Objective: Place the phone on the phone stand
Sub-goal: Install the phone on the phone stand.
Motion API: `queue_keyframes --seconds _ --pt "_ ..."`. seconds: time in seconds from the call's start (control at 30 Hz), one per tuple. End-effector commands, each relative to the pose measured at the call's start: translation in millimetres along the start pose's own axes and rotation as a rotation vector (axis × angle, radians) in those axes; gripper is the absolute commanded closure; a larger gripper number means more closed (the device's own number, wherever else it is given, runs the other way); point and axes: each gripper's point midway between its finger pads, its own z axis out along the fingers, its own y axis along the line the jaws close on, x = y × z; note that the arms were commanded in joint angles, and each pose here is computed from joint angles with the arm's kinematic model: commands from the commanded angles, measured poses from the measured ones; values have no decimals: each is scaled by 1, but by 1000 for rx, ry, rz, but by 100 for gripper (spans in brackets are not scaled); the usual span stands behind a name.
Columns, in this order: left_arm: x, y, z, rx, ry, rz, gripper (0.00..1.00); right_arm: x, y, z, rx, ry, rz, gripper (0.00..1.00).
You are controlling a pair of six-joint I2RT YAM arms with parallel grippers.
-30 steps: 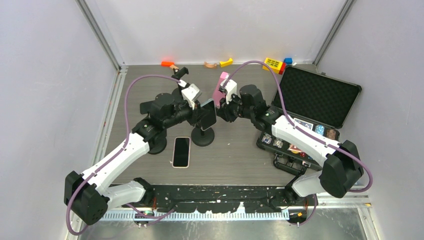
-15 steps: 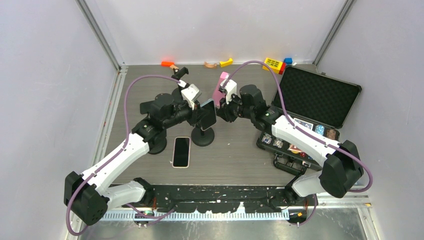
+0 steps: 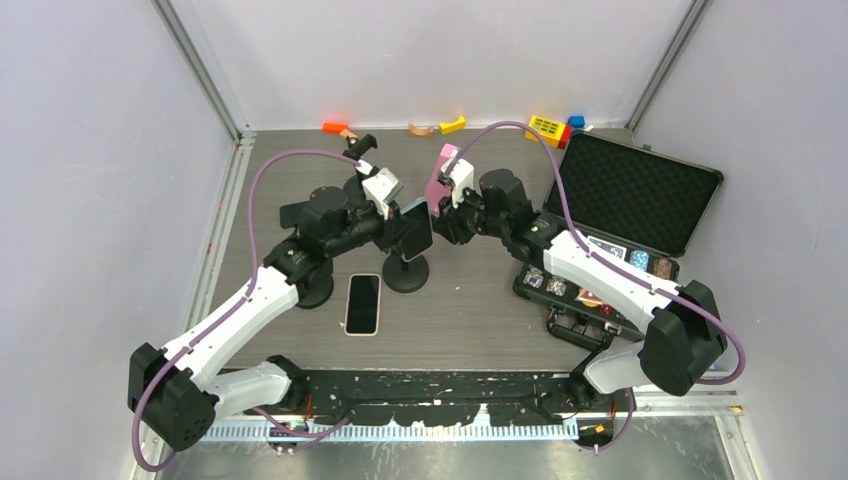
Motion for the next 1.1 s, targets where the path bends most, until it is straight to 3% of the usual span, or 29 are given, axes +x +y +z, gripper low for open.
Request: queue_keyframes --seconds 0.0,0.37,1.07 --pt "113 68 -45 -304 420 3 100 8 -49 -29 216 65 18 72" --pt "116 73 -48 -329 437 10 100 8 -38 -31 155 70 -5 65" --pt "118 74 -47 -328 448 9 100 18 -23 -33 54 118 -49 64"
